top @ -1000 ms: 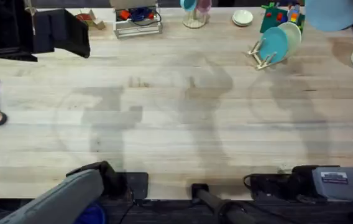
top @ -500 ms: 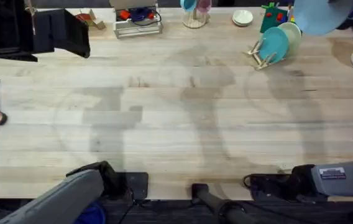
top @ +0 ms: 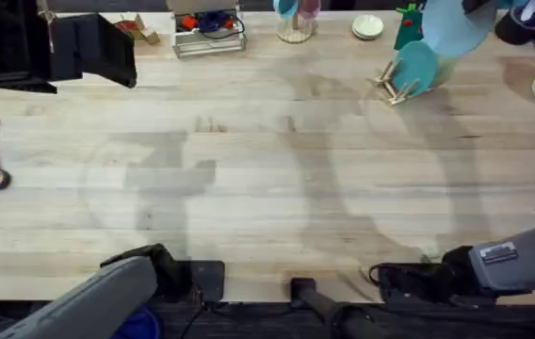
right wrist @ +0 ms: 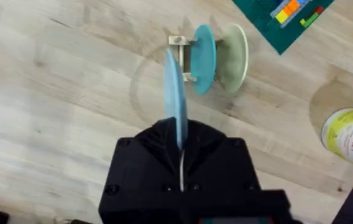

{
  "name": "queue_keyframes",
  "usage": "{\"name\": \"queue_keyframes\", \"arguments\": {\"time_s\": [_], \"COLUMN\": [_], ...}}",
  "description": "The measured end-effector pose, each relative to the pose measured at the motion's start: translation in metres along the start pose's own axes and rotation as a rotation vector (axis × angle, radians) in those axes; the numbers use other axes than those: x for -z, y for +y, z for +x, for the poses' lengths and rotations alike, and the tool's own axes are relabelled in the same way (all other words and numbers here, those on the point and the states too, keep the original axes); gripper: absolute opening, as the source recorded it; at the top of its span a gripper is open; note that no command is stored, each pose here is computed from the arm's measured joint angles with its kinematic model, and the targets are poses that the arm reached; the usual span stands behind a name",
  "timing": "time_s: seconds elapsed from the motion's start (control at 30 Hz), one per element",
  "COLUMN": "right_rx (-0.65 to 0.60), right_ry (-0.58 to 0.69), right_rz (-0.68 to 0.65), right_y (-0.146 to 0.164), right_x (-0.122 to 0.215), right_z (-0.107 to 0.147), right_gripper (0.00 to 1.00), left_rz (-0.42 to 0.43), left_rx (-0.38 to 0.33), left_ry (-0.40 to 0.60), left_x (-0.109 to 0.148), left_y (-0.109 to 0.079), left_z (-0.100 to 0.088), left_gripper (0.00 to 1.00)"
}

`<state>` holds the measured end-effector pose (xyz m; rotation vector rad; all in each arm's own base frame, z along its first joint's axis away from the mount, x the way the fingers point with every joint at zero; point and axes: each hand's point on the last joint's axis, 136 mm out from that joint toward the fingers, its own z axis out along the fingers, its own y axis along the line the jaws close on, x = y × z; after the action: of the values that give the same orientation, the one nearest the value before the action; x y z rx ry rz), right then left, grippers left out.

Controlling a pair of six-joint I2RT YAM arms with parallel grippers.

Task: Pick up the plates from the table one by one and place each into a slot on the dish rack.

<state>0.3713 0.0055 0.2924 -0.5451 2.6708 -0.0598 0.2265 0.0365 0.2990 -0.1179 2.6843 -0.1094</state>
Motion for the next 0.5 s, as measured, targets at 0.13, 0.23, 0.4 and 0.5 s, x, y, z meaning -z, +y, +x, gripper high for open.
{"name": "queue_keyframes", "arguments": {"time_s": [0.13, 0.23, 0.4, 0.5], "right_rx": [0.014, 0.028, 0.028, 0.027], "right_ry": [0.001, 0.009, 0.031, 0.043], "right_rz": [0.0, -0.003, -0.008, -0.009], "right_y": [-0.001, -0.002, -0.007, -0.012], "right_x": [-0.005, -0.009, -0.019, -0.025], "right_z": [-0.003, -0.003, -0.002, -0.001], "right_gripper": [0.03, 0.03, 0.03, 0.031], "left_rz": [0.0, 0.0, 0.0, 0.0], "left_rx": [0.0, 0.0, 0.0, 0.0], "left_ry": [0.0, 0.0, 0.0, 0.0], "left_x": [0.0, 0.0, 0.0, 0.0], "left_y": [0.0, 0.0, 0.0, 0.0], "left_z": [0.0, 0.0, 0.0, 0.0], "left_gripper": [0.995, 0.994, 0.994, 0.993]}}
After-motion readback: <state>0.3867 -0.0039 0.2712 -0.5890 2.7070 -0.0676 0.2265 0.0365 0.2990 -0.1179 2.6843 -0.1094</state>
